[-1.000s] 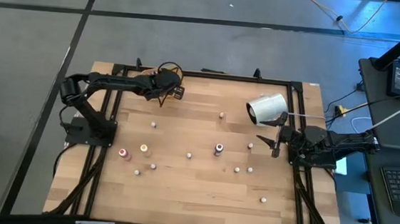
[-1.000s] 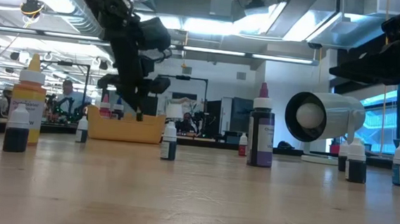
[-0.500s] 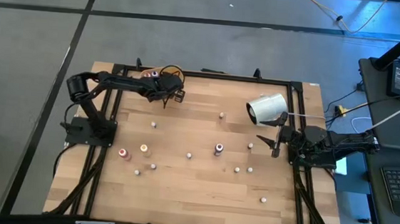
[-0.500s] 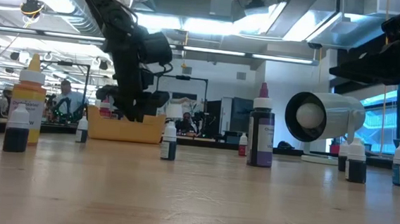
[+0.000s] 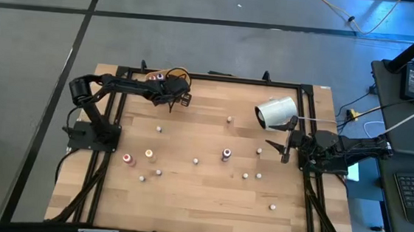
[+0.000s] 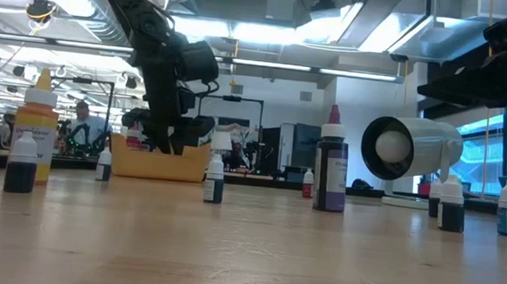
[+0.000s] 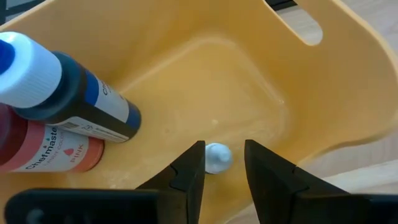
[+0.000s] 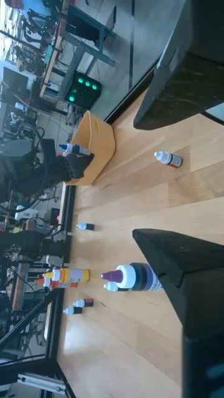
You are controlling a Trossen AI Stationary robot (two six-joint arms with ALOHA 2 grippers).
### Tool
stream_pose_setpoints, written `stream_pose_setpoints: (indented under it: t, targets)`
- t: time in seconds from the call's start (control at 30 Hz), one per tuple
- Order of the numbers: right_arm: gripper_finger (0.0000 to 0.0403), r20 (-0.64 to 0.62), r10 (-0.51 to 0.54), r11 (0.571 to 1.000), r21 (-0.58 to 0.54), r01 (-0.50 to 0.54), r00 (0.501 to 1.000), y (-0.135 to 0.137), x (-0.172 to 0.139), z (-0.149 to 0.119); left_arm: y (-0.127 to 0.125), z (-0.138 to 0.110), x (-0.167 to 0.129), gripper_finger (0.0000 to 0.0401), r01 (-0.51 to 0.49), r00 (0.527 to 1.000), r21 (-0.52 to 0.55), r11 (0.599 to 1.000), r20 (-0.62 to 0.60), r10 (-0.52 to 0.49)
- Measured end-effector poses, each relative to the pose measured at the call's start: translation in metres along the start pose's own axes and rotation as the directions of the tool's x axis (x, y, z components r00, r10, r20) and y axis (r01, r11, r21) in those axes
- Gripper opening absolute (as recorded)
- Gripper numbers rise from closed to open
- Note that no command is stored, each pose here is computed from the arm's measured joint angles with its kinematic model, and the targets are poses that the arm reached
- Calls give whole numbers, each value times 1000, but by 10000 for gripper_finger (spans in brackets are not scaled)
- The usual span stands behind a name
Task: Pick & Place food coloring
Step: Put the small green food coloring bottle into the yellow bin, then put the top small red food coloring bottle into the yellow bin
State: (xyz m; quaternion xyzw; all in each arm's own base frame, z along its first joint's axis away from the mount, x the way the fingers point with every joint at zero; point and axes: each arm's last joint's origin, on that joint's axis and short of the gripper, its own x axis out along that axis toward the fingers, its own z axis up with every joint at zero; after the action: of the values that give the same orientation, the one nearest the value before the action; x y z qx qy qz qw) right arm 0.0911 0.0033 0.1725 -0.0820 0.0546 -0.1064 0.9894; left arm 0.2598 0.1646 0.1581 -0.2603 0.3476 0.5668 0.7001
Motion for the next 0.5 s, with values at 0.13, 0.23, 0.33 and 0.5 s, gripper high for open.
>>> stream_pose_setpoints:
  t: [0.13, 0.23, 0.33, 0.5]
  targets:
    - [275, 0, 0, 1000, 0, 0, 1000, 0, 0, 0, 0, 0, 0, 122, 0, 1000, 0, 1000, 1, 0]
    - [275, 0, 0, 1000, 0, 0, 1000, 0, 0, 0, 0, 1, -1, 131, 2, 1000, -1, 1000, 3, -2]
    - [275, 0, 0, 1000, 0, 0, 1000, 0, 0, 0, 1, 5, -7, 136, 21, 999, -2, 1000, 26, -21]
    - [275, 0, 0, 1000, 0, 0, 1000, 0, 0, 0, 3, 15, -26, 137, 99, 993, -6, 995, 67, -98]
